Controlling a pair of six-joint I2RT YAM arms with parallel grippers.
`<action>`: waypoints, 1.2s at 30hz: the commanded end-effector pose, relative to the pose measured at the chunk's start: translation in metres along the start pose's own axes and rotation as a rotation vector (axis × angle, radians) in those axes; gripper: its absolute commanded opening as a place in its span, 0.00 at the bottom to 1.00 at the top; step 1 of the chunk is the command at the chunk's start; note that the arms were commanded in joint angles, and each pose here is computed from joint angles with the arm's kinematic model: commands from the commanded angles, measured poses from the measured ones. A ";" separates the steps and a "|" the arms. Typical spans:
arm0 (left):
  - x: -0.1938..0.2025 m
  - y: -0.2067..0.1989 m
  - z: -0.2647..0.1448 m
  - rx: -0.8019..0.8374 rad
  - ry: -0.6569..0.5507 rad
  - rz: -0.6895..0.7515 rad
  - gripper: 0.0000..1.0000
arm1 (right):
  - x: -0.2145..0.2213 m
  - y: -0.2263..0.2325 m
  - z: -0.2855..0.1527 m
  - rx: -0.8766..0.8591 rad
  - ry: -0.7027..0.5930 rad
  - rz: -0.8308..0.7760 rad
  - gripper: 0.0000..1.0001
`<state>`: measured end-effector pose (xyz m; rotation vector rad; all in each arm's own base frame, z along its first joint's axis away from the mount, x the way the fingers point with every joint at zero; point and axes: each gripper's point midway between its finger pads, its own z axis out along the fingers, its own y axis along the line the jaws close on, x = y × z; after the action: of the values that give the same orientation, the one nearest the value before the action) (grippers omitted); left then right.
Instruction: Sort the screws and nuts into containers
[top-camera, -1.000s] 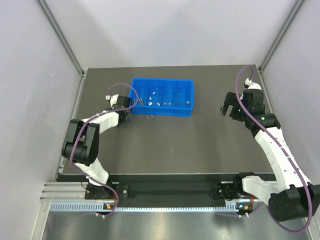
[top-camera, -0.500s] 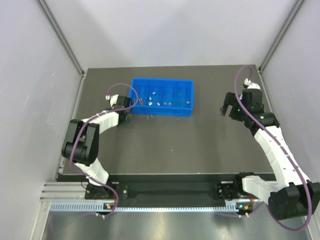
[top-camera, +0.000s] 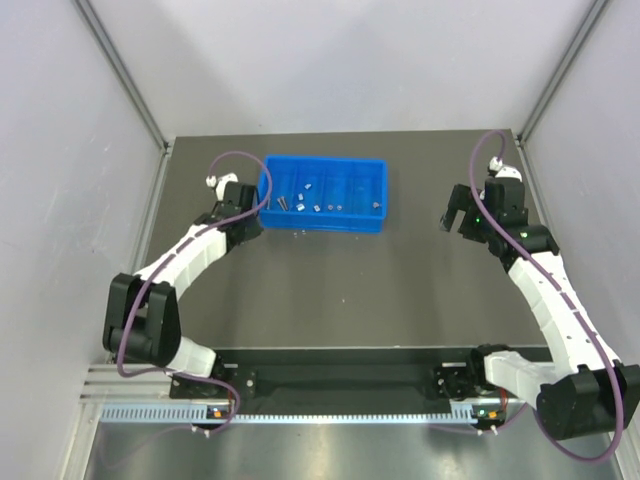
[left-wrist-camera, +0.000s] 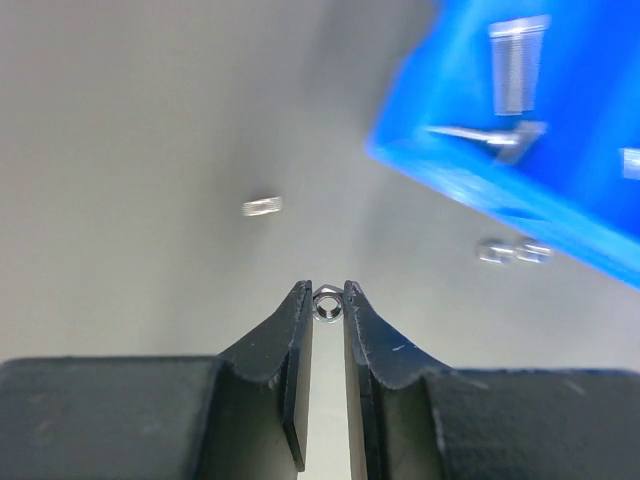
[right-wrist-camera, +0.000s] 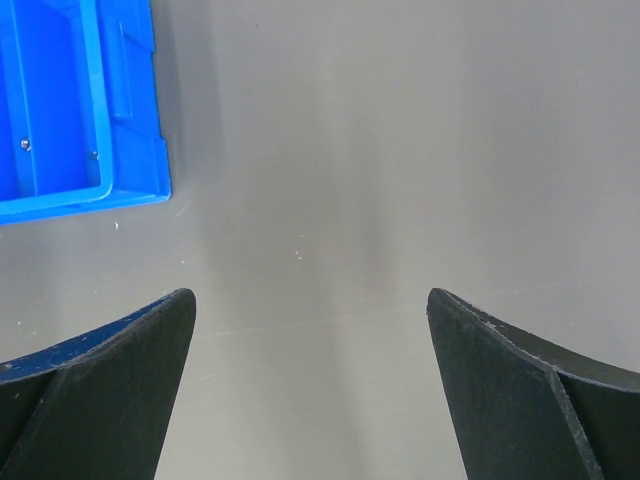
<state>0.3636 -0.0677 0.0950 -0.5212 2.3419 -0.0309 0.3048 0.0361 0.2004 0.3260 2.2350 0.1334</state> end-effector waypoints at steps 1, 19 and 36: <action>-0.035 -0.048 -0.030 0.149 -0.083 0.023 0.10 | -0.025 0.002 -0.007 -0.002 -0.074 0.031 1.00; -0.036 -0.246 0.012 0.426 -0.115 0.175 0.10 | -0.024 -0.007 -0.022 0.024 -0.107 0.046 1.00; -0.102 -0.185 -0.059 0.353 -0.302 0.151 0.51 | -0.018 -0.007 -0.018 0.026 -0.086 0.045 1.00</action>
<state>0.4621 -0.2475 0.1634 -0.0728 2.1773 -0.2926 0.2960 0.0279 0.2129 0.3672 2.1888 0.1066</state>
